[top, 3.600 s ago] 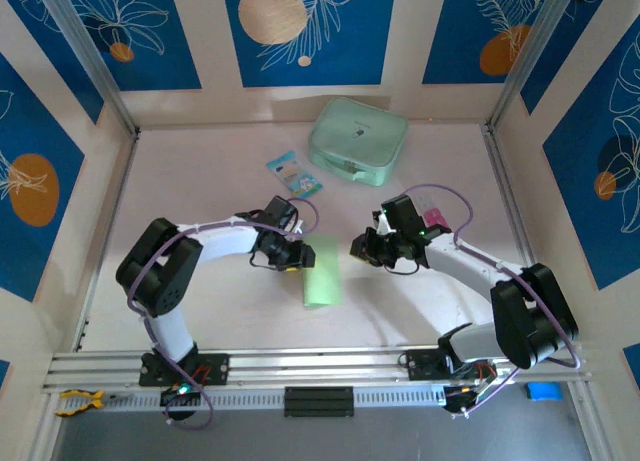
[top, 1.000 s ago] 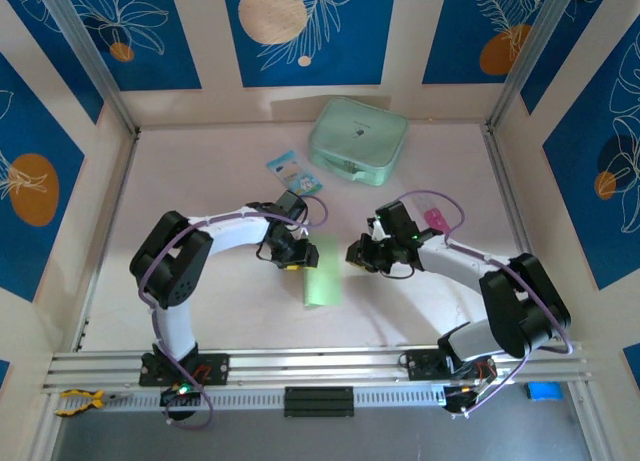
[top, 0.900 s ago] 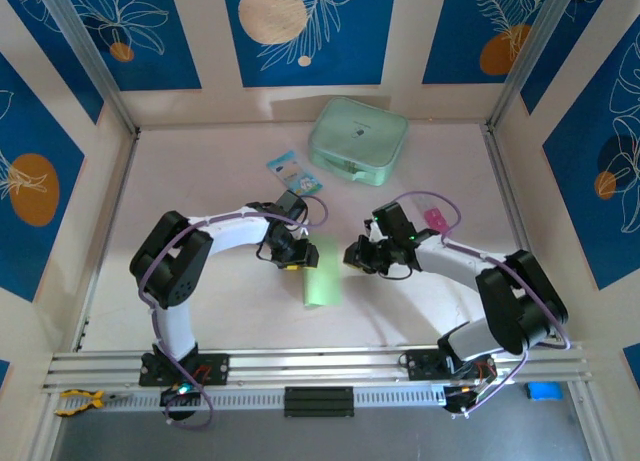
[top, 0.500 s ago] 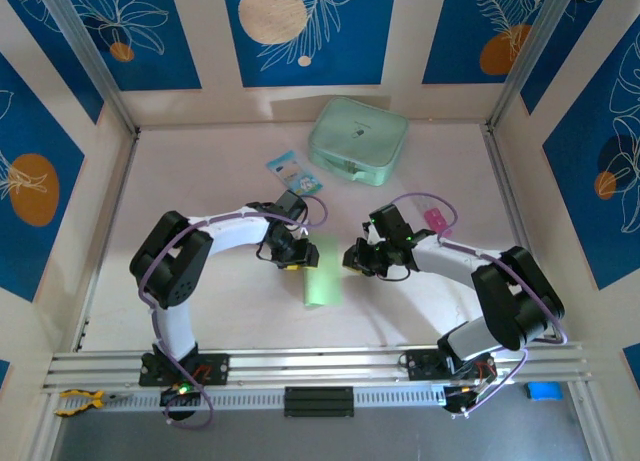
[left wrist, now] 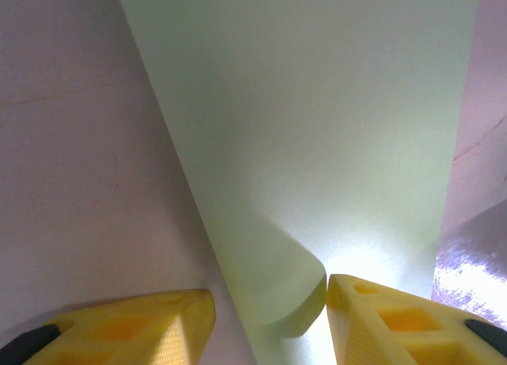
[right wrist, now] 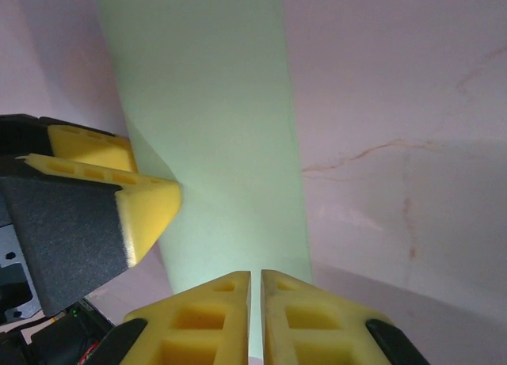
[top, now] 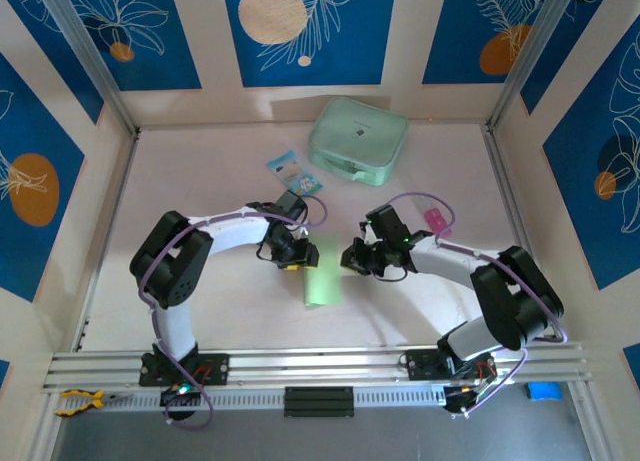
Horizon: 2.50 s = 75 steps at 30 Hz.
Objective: Fold a paper plane with a square sheet of paper (pick it up from the middle)
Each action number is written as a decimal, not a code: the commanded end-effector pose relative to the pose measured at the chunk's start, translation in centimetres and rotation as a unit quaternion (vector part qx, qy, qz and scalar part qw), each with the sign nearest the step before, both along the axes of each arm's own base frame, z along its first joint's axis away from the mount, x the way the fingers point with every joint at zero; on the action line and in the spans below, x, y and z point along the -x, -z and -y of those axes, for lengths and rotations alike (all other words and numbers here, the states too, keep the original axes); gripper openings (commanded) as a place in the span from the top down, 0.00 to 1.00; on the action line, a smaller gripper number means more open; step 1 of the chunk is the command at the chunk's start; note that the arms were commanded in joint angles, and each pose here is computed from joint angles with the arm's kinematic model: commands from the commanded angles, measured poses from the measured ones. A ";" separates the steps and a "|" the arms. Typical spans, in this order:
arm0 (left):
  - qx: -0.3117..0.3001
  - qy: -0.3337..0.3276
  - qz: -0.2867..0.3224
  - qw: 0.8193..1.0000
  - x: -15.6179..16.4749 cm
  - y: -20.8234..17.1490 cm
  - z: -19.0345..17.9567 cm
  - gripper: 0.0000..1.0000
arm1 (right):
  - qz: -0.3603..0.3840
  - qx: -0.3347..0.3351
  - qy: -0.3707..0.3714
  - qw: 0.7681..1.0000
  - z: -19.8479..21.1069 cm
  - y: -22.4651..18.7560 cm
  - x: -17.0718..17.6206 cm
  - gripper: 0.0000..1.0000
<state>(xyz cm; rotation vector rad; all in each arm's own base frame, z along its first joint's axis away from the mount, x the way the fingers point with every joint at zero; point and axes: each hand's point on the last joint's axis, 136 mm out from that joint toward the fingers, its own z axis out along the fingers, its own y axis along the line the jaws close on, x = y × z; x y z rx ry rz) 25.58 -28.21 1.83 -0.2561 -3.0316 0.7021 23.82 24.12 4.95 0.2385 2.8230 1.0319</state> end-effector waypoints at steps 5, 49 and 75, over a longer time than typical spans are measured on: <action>-0.033 0.007 0.003 0.999 0.0 4.4 -0.6 0.51 | 0.004 0.004 -0.017 1.000 -2.2 0.7 -0.8 0.94; 0.252 0.010 0.074 0.965 -2.0 -6.0 6.4 0.94 | -0.066 0.047 -0.063 0.995 3.1 7.7 -0.7 1.00; 0.161 -0.024 0.026 0.986 0.2 1.9 2.3 0.97 | -0.076 0.058 -0.050 0.994 3.6 8.5 -0.1 1.00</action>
